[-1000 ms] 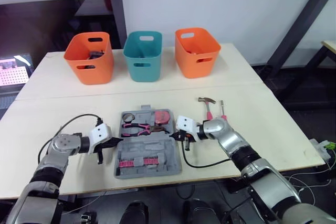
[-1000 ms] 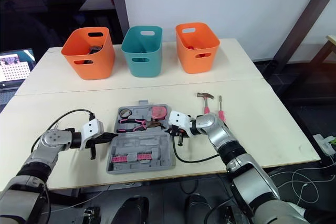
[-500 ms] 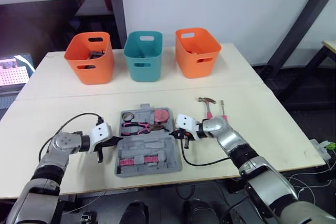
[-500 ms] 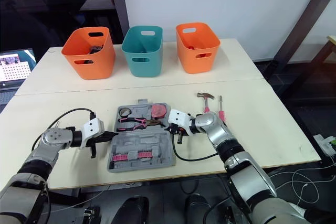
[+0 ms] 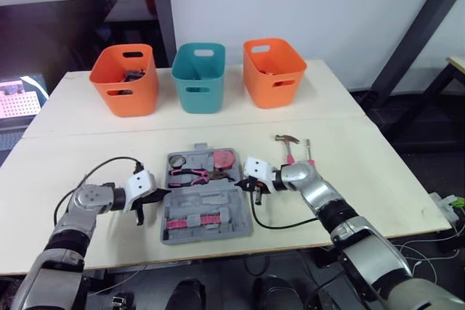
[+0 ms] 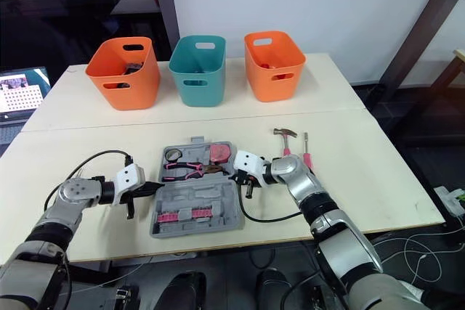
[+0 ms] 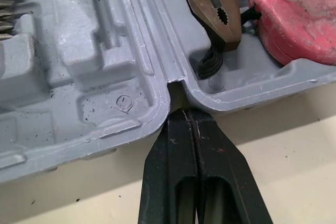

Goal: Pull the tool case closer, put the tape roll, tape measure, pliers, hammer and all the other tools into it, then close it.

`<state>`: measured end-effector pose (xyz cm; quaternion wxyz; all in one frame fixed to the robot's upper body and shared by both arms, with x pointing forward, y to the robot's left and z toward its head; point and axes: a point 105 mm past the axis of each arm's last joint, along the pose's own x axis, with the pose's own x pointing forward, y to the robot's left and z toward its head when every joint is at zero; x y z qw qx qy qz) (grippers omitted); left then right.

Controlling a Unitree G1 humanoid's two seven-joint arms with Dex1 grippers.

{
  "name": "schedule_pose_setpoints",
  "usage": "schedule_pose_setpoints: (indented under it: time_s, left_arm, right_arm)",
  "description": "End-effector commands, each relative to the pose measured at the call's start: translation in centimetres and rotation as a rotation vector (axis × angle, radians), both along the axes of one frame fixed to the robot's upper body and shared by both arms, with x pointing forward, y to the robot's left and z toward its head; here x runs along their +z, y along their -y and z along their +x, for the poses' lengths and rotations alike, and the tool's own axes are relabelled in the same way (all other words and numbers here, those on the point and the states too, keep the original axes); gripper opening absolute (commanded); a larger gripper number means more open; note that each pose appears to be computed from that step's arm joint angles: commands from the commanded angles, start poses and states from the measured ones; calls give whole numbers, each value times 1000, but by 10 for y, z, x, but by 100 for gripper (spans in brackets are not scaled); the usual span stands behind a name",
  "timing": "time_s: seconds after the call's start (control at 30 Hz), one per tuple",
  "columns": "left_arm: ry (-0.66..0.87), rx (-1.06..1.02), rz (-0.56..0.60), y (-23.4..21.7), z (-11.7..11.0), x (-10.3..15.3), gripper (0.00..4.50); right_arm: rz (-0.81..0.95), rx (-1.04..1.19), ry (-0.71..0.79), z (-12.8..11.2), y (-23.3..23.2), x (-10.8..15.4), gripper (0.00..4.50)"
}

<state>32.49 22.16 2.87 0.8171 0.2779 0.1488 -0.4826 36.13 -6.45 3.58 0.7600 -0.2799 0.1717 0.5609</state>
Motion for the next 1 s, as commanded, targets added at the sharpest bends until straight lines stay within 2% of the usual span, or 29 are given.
schedule_pose_setpoints:
  time_s: [0.03, 0.43, 0.8, 0.87, 0.9, 1.0]
  left_arm:
    - [39, -68, -33, 21, 3, 8, 5]
    - [50, -64, -39, 23, 8, 13, 5]
    - [119, 141, -26, -29, 17, 35, 5]
    - [126, 167, -58, -36, 15, 40, 63]
    - [133, 179, -71, -39, 14, 43, 80]
    - [146, 210, -113, -47, 8, 51, 231]
  right_arm:
    - [23, 37, 32, 1, -11, 12, 0]
    - [14, 21, 39, 0, -1, 10, 0]
    - [61, -106, 44, -9, 44, 15, 0]
    - [98, -127, 46, -13, 52, 23, 65]
    - [123, -138, 47, -15, 55, 29, 81]
    - [175, -158, 47, -26, 65, 46, 236]
